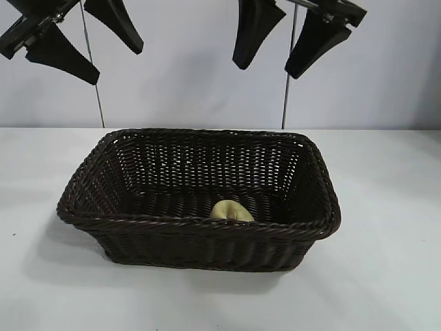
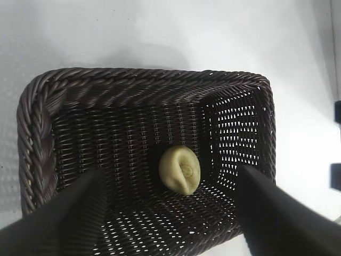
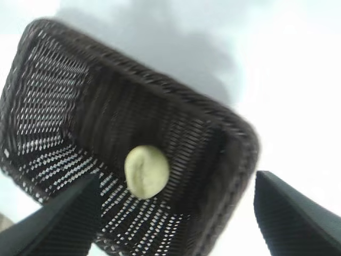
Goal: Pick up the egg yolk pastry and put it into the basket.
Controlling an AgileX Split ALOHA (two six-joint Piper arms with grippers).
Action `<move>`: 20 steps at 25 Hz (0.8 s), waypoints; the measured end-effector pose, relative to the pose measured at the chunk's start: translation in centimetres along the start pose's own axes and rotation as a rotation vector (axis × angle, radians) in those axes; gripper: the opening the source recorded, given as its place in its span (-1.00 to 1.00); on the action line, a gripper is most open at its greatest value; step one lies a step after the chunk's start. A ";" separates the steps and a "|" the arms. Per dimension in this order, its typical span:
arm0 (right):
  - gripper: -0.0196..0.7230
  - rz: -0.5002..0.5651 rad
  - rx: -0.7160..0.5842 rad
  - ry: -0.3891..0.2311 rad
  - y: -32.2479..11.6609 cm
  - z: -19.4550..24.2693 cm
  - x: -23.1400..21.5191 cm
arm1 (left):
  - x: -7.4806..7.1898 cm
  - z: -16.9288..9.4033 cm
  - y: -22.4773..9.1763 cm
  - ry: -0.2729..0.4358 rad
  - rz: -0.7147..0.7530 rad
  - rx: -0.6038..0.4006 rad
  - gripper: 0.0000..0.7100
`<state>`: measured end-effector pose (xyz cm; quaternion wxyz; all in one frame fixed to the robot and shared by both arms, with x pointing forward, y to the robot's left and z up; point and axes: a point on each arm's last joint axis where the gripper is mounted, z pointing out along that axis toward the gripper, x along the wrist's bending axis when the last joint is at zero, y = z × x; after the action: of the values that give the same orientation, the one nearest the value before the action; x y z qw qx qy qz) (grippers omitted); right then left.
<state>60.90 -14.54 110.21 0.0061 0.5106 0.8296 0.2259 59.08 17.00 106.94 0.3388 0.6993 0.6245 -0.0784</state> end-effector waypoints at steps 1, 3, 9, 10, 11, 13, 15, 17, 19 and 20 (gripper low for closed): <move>0.59 0.021 -0.005 -0.003 0.0 -0.2 -0.8 | 0.0 0.0 0.0 0.000 0.000 0.000 0.40; 0.59 0.067 -0.018 -0.005 -0.1 -0.7 -2.4 | 0.0 0.0 0.0 0.000 0.000 0.000 0.40; 0.59 0.186 -0.061 0.001 -0.6 -2.1 -6.6 | 0.0 0.0 0.0 0.000 0.000 0.000 0.40; 0.59 0.197 -0.065 -0.003 -0.7 -2.3 -7.1 | 0.0 0.0 0.0 0.000 0.000 0.000 0.40; 0.59 0.202 -0.067 -0.006 -0.7 -2.4 -7.4 | 0.0 0.0 0.0 0.000 0.000 0.000 0.40; 0.59 0.208 -0.070 -0.010 -0.8 -2.6 -7.8 | 0.0 0.0 0.0 0.000 0.000 0.000 0.40; 0.59 0.209 -0.070 -0.009 -0.8 -2.6 -7.8 | 0.0 0.0 0.0 0.001 0.000 0.000 0.40; 0.59 0.208 -0.071 -0.007 -0.8 -2.6 -7.8 | 0.0 0.0 0.0 0.001 0.000 0.000 0.40; 0.59 0.208 -0.071 -0.007 -0.8 -2.6 -7.8 | 0.0 0.0 0.0 0.001 0.000 0.000 0.40; 0.59 0.208 -0.071 -0.007 -0.8 -2.6 -7.8 | 0.0 0.0 0.0 0.001 0.000 0.000 0.40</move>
<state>63.30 -22.41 110.48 0.0037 0.5944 0.7634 0.2526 59.08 17.00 106.94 0.3386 0.6995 0.6245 -0.0781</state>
